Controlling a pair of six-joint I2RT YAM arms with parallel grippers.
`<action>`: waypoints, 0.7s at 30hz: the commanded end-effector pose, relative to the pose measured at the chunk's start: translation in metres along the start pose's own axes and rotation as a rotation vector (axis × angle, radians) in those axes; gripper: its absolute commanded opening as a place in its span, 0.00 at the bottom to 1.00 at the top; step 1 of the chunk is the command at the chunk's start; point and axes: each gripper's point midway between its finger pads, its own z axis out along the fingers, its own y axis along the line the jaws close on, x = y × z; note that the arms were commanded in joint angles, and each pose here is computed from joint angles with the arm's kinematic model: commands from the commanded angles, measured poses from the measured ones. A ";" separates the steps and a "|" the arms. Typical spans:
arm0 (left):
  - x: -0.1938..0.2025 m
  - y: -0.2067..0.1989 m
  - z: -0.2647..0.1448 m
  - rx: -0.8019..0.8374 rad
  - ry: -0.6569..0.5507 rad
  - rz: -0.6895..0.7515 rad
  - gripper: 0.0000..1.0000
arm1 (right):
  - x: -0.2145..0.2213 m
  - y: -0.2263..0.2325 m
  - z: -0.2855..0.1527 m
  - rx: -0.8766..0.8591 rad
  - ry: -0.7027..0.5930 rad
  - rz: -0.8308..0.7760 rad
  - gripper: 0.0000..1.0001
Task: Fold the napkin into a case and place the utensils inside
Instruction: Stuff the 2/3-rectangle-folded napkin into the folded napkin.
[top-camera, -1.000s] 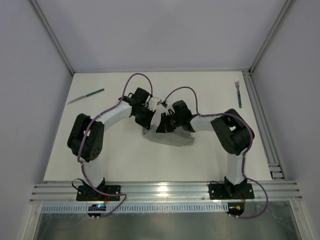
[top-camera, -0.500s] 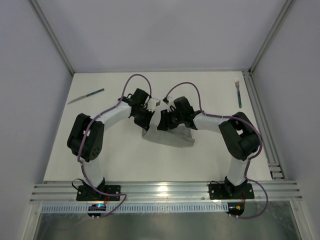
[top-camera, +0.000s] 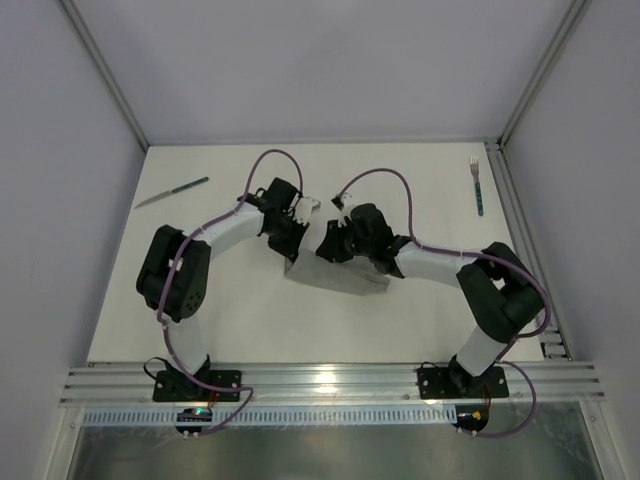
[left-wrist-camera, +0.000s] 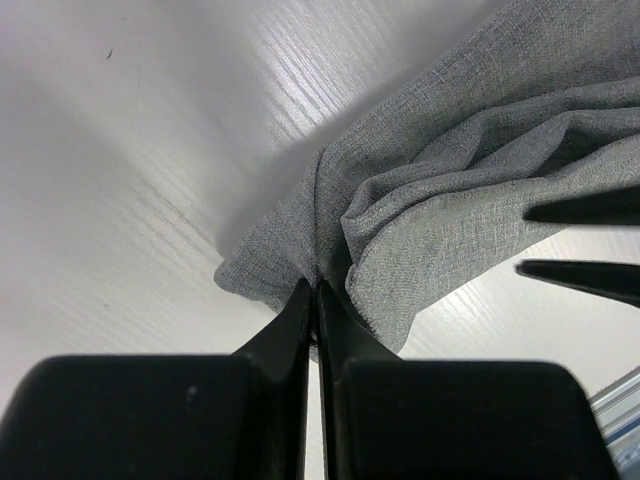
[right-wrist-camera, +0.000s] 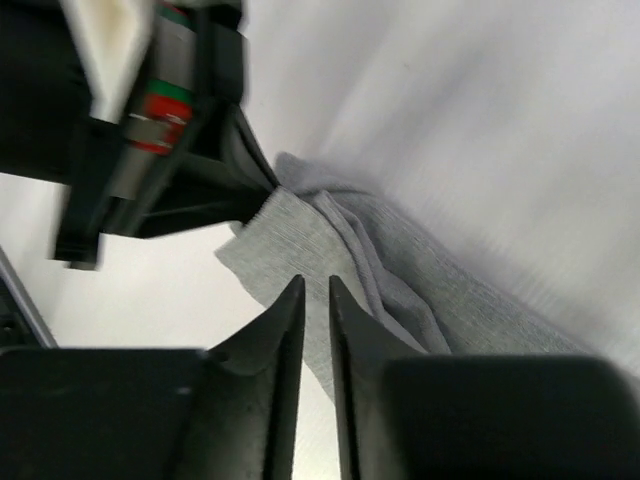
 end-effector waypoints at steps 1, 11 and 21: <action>-0.006 0.002 0.000 0.005 -0.008 -0.023 0.00 | -0.044 0.034 -0.009 -0.101 -0.188 0.001 0.16; -0.006 0.002 -0.004 0.011 -0.009 -0.032 0.00 | -0.017 0.039 0.039 -0.233 -0.124 0.172 0.03; -0.009 -0.010 -0.009 0.069 -0.034 -0.026 0.00 | 0.028 0.005 0.072 -0.151 -0.001 0.309 0.03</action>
